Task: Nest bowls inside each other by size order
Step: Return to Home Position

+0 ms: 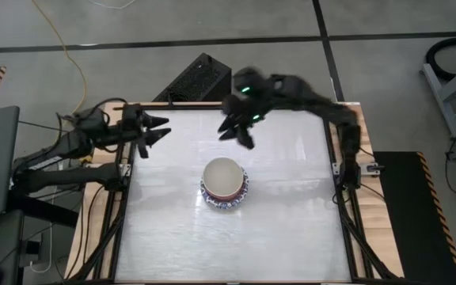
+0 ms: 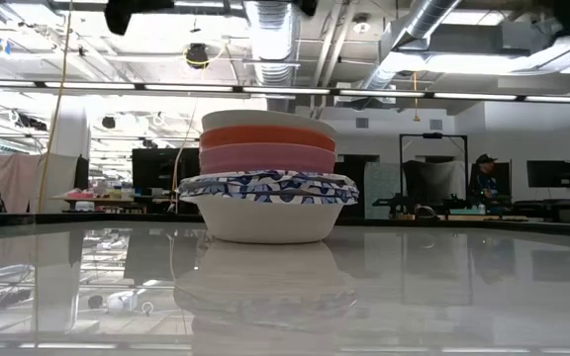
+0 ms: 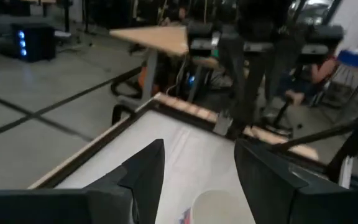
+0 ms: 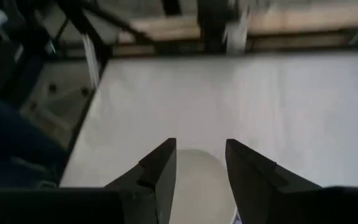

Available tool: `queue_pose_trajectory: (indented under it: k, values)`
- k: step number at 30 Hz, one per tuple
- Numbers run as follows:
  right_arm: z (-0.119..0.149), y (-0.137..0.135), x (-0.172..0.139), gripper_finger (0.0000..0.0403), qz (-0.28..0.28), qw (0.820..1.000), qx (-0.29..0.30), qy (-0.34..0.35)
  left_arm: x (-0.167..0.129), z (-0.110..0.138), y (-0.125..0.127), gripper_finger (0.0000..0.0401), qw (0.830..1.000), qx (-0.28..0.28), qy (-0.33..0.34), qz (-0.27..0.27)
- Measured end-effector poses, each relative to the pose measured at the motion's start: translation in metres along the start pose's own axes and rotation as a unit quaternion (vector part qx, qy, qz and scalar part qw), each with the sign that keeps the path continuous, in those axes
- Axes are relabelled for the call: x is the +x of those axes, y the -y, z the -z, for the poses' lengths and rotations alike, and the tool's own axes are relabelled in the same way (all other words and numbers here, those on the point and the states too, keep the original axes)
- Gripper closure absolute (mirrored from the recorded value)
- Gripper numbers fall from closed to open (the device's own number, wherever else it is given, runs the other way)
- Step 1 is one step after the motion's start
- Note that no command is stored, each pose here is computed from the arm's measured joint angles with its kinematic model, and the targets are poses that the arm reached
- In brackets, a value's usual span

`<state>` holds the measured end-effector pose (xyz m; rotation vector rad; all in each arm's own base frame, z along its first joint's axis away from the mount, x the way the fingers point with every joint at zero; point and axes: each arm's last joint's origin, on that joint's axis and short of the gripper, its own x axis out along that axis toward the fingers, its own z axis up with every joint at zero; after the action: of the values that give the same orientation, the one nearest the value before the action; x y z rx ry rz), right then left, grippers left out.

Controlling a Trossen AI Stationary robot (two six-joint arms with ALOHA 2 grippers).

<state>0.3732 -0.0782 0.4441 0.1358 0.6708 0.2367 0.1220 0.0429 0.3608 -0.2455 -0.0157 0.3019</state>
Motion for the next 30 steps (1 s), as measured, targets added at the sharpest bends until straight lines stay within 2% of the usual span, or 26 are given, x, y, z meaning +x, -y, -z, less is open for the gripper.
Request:
queue_pose_trajectory:
  k: [4,9,17,21,25,30]
  values:
    - [-0.009,-0.025,-0.059,0.0246,0.03,0.996,-0.023,0.078,-0.007,-0.015,0.005,0.0218,0.999,-0.006,0.023,0.025]
    - [-0.003,-0.058,-0.123,0.0246,0.083,0.986,-0.057,0.131,-0.009,-0.04,0.013,0.0218,0.997,0.004,0.047,0.06]
    - [0.03,-0.099,-0.206,0.0246,0.139,0.973,-0.059,0.174,-0.007,-0.114,0.034,0.0218,0.983,0.039,0.129,0.124]
    - [0.054,-0.113,-0.223,0.0246,0.135,0.977,-0.038,0.162,-0.003,-0.145,0.043,0.0218,0.98,0.08,0.125,0.129]
    - [0.077,-0.118,-0.221,0.0246,0.164,0.975,-0.034,0.144,-0.003,-0.167,0.048,0.0218,0.983,0.126,0.087,0.105]
    - [0.102,-0.119,-0.217,0.0246,0.171,0.963,-0.046,0.201,-0.013,-0.177,0.05,0.0218,0.98,0.167,0.054,0.088]
